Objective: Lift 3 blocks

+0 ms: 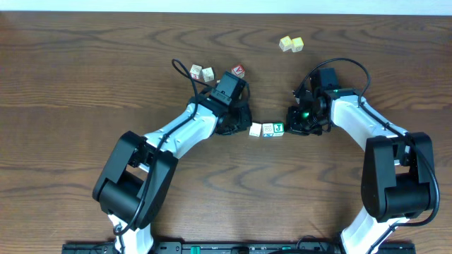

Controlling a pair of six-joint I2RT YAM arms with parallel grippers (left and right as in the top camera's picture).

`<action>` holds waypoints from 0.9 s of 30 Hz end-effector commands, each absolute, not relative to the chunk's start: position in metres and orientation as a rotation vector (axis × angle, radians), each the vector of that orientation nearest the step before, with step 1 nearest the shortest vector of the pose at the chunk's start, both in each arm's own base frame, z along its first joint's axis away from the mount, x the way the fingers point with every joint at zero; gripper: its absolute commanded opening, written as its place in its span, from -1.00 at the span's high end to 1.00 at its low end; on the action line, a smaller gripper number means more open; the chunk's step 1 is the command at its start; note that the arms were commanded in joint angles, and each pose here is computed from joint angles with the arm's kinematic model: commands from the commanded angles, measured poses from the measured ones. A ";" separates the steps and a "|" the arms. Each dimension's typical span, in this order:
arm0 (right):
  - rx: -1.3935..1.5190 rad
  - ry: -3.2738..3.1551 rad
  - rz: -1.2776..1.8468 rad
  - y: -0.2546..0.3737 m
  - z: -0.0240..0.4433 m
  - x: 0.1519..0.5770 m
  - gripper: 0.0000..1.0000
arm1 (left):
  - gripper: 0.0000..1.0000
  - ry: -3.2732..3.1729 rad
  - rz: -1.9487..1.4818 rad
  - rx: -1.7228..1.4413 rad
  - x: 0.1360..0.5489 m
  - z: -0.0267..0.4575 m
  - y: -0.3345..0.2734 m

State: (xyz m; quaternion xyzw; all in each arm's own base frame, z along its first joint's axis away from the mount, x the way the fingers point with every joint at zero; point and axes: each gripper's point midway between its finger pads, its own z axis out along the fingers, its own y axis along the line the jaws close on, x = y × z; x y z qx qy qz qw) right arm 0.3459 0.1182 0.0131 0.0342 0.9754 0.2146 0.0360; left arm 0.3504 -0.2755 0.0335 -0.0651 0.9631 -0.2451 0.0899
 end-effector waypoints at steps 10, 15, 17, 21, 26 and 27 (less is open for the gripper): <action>0.117 2.996 0.674 0.122 0.015 0.345 0.98 | 0.86 2.876 -0.697 -0.173 0.351 0.023 -0.275; 0.117 2.996 0.674 0.122 0.015 0.345 0.98 | 0.86 2.878 -0.696 -0.173 0.351 0.021 -0.275; 0.117 2.997 0.674 0.122 0.015 0.345 0.98 | 0.86 2.884 -0.691 -0.175 0.351 0.017 -0.275; 0.117 2.997 0.674 0.122 0.015 0.345 0.98 | 0.86 2.907 -0.700 -0.175 0.349 0.007 -0.277; 0.117 2.996 0.674 0.122 0.015 0.345 0.98 | 0.86 2.894 -0.807 -0.144 0.348 0.013 -0.289; 0.117 2.996 0.673 0.122 0.015 0.345 0.98 | 0.86 2.897 -0.817 -0.141 0.347 0.014 -0.290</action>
